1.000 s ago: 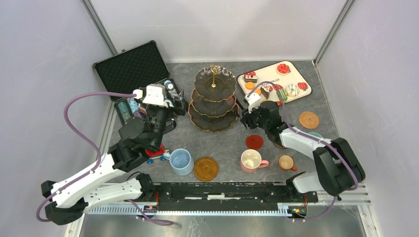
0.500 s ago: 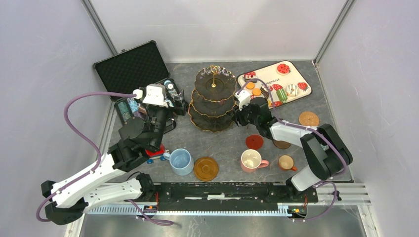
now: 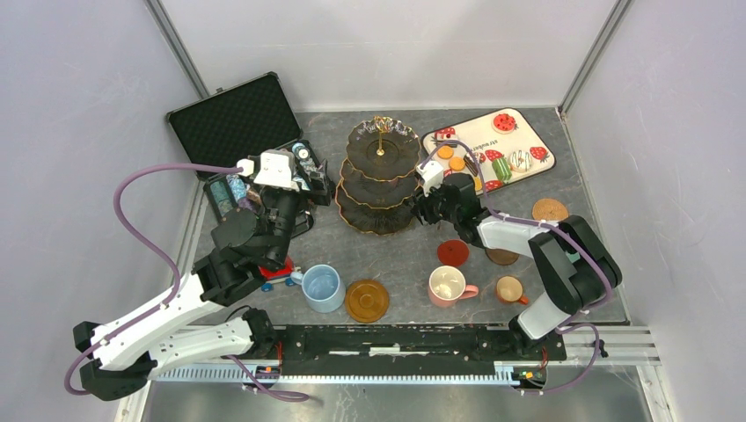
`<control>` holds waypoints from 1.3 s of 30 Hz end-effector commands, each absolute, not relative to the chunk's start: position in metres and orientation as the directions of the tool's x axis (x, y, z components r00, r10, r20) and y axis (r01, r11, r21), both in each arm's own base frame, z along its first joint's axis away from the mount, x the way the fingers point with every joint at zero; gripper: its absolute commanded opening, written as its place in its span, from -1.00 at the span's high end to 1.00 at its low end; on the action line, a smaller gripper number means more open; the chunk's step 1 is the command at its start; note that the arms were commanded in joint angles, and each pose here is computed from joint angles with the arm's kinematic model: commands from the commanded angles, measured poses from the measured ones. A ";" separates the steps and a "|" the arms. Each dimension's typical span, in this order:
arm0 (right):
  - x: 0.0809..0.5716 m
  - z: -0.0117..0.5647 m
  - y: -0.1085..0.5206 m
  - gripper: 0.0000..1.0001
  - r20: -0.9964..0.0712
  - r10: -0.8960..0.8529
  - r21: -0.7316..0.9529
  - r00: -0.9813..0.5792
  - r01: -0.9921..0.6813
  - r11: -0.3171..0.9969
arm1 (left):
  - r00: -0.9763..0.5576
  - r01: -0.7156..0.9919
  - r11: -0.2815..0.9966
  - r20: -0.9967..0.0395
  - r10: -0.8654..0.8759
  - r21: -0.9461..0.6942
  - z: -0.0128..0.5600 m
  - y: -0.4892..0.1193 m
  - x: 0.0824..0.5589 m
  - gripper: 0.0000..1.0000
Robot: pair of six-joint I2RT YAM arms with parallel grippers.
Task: Serve the afternoon tea
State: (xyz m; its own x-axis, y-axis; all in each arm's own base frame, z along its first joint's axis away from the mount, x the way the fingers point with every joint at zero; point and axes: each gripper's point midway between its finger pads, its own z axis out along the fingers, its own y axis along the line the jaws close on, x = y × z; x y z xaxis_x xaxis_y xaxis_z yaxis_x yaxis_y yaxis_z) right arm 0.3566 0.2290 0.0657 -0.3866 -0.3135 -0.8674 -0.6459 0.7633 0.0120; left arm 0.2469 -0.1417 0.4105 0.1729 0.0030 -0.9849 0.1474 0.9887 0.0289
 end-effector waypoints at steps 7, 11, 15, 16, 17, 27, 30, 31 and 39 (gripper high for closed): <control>0.369 0.098 0.236 -0.03 -0.919 -0.268 -0.020 -0.290 -0.643 0.766 | 0.202 0.128 0.992 -0.979 -0.036 -0.010 0.421 -0.136 0.246 -0.99; 0.368 0.100 0.236 -0.05 -0.920 -0.269 -0.023 -0.285 -0.645 0.764 | 0.202 0.129 0.992 -0.979 -0.039 -0.013 0.422 -0.136 0.246 -0.99; 0.367 0.103 0.234 -0.08 -0.921 -0.272 -0.033 -0.278 -0.642 0.766 | 0.204 0.128 0.992 -0.978 -0.041 -0.015 0.422 -0.135 0.246 -0.99; 0.365 0.103 0.233 -0.09 -0.920 -0.274 -0.033 -0.281 -0.641 0.766 | 0.204 0.128 0.992 -0.978 -0.041 -0.015 0.422 -0.135 0.246 -0.99; 0.364 0.103 0.232 -0.10 -0.920 -0.275 -0.035 -0.280 -0.641 0.767 | 0.204 0.129 0.991 -0.978 -0.042 -0.015 0.422 -0.135 0.246 -0.99; 0.344 0.102 0.197 -0.06 -0.898 -0.312 -0.091 -0.309 -0.562 0.822 | 0.203 0.130 0.991 -0.978 -0.050 -0.024 0.422 -0.134 0.245 -0.99; 0.336 0.099 0.179 -0.06 -0.882 -0.339 -0.129 -0.327 -0.524 0.842 | 0.201 0.129 0.991 -0.978 -0.050 -0.025 0.421 -0.135 0.245 -0.99; 0.334 0.099 0.174 -0.04 -0.878 -0.346 -0.142 -0.330 -0.511 0.848 | 0.199 0.129 0.991 -0.979 -0.048 -0.022 0.420 -0.136 0.246 -0.99; 0.335 0.121 0.106 0.00 -0.878 -0.306 -0.222 -0.368 -0.255 0.941 | 0.192 0.131 0.991 -0.981 -0.029 -0.004 0.416 -0.141 0.249 -1.00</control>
